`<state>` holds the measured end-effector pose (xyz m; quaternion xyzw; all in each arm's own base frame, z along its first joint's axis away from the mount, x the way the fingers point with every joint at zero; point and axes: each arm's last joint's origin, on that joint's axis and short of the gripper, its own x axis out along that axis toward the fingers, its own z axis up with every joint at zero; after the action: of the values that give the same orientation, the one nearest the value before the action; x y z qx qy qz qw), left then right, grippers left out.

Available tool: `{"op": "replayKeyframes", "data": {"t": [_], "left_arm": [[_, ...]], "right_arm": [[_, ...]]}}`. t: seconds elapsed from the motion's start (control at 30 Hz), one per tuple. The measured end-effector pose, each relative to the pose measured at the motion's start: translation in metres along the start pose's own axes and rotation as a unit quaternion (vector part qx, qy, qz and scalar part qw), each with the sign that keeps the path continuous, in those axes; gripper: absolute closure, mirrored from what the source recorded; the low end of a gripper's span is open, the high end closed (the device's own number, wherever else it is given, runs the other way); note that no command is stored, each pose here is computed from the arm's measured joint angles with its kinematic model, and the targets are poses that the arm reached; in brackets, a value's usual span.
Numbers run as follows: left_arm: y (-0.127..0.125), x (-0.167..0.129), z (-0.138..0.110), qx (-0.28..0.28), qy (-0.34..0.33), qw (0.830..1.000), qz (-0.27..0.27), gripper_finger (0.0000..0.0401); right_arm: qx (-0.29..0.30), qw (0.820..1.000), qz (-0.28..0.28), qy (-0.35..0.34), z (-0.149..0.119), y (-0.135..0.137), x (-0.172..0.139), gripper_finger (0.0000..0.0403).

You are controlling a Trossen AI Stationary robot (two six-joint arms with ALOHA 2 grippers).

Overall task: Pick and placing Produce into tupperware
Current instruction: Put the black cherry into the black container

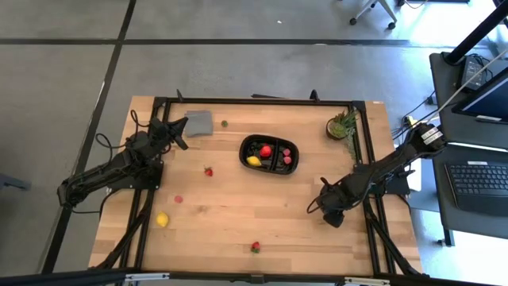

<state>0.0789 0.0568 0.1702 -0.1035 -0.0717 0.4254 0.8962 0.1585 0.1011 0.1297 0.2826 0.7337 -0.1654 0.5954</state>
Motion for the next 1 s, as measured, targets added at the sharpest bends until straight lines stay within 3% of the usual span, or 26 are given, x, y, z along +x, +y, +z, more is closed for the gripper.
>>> {"op": "replayKeyframes", "data": {"t": [0.17,0.5,0.8,1.0], "left_arm": [[0.000,0.000,0.000,0.000,0.000,1.000,0.000,0.0401],[0.000,0.000,0.000,0.000,0.000,1.000,0.000,0.0401],[0.000,0.000,0.000,0.000,0.000,1.000,0.000,0.0401],[0.000,0.000,0.000,0.000,0.000,1.000,0.000,0.0401]], "right_arm": [[0.001,1.000,-0.007,-0.002,0.000,-0.002,0.001,0.0154],[0.004,1.000,-0.012,-0.002,0.000,-0.003,0.001,0.0287],[0.005,1.000,-0.010,-0.008,0.002,0.001,-0.003,0.0291],[-0.010,0.996,0.043,-0.075,0.023,0.023,-0.034,0.0286]]}}
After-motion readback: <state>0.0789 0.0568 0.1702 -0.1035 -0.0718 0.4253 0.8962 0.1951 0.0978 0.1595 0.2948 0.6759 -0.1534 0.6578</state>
